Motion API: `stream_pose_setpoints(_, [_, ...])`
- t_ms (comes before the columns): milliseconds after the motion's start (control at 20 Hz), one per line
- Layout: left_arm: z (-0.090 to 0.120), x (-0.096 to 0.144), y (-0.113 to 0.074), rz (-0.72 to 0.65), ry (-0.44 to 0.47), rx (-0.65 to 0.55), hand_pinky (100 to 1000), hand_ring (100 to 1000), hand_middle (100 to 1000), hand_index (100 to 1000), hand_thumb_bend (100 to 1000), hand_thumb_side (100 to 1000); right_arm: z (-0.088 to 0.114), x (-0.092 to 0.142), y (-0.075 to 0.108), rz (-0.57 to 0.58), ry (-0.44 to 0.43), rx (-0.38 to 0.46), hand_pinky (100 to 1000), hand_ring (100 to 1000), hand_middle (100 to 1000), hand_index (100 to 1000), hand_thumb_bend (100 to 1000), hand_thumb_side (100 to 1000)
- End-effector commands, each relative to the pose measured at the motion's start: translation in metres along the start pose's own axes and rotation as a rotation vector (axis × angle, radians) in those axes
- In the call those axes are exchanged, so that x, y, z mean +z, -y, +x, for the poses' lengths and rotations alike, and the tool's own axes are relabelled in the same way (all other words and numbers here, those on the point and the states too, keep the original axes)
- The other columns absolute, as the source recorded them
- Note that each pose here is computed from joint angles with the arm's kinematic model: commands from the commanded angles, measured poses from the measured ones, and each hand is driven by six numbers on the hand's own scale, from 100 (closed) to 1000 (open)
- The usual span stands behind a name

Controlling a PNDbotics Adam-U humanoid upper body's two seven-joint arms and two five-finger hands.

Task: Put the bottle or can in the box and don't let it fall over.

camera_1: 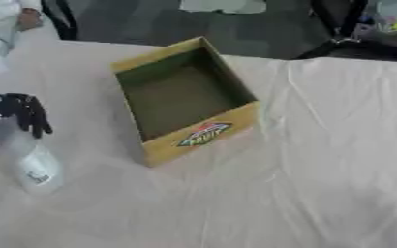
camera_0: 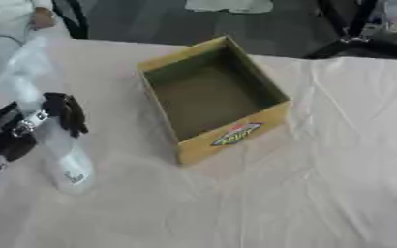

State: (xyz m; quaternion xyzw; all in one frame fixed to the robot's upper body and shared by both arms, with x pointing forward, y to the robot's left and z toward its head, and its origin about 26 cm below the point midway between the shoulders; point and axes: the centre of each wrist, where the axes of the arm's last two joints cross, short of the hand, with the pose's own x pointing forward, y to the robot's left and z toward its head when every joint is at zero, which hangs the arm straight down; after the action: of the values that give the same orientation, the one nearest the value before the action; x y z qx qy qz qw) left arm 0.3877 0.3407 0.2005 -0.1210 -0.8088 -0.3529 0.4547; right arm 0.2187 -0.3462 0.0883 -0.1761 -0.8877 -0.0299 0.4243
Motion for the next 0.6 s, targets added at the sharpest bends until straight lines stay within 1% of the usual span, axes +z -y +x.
stream_pose_setpoints(50, [0.006,0.0,-0.004,-0.014,0.009,-0.013,589,282,494,108,100,648,0.004,-0.005,0.003,0.009,0.022,0.008,930,1000,1000,908,100,572])
stream_pose_setpoints(600, [0.017,-0.003,-0.004,-0.02,0.081,-0.035,573,261,467,100,100,610,0.004,-0.005,0.004,0.01,0.024,0.008,930,1000,1000,908,100,570])
